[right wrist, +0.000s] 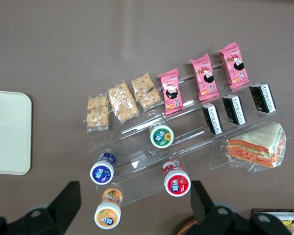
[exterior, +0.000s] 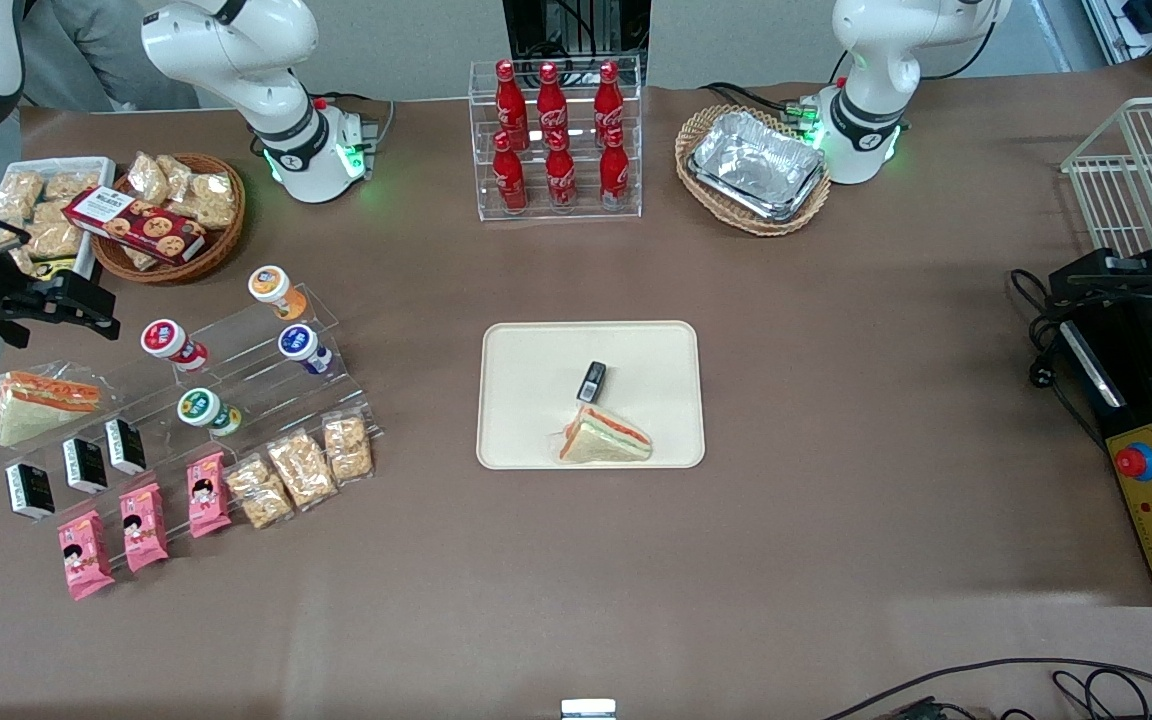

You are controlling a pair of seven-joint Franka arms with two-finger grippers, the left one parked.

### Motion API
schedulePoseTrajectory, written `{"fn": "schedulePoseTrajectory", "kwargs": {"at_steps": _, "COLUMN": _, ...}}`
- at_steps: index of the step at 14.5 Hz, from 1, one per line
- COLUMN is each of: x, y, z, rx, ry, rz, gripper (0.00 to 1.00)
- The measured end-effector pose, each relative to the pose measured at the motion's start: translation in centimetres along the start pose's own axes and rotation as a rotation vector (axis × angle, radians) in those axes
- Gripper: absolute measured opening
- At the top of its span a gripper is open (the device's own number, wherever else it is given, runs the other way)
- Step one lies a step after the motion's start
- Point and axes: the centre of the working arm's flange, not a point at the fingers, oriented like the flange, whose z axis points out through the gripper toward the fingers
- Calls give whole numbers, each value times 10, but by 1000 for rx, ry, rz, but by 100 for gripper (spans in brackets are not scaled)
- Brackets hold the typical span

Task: Place green gum on tray
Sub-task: 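Move the right gripper over the rack toward the green-labelled gum bottle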

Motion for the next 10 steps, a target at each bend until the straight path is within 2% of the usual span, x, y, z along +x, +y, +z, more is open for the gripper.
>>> {"fn": "schedulePoseTrajectory", "kwargs": {"at_steps": 6, "x": 0, "y": 0, "z": 0, "rx": 0, "ry": 2, "rz": 0, "gripper": 100}}
{"fn": "schedulePoseTrajectory", "kwargs": {"at_steps": 10, "x": -3, "y": 13, "z": 5, "rx": 1, "ry": -26, "rz": 0, "gripper": 100}}
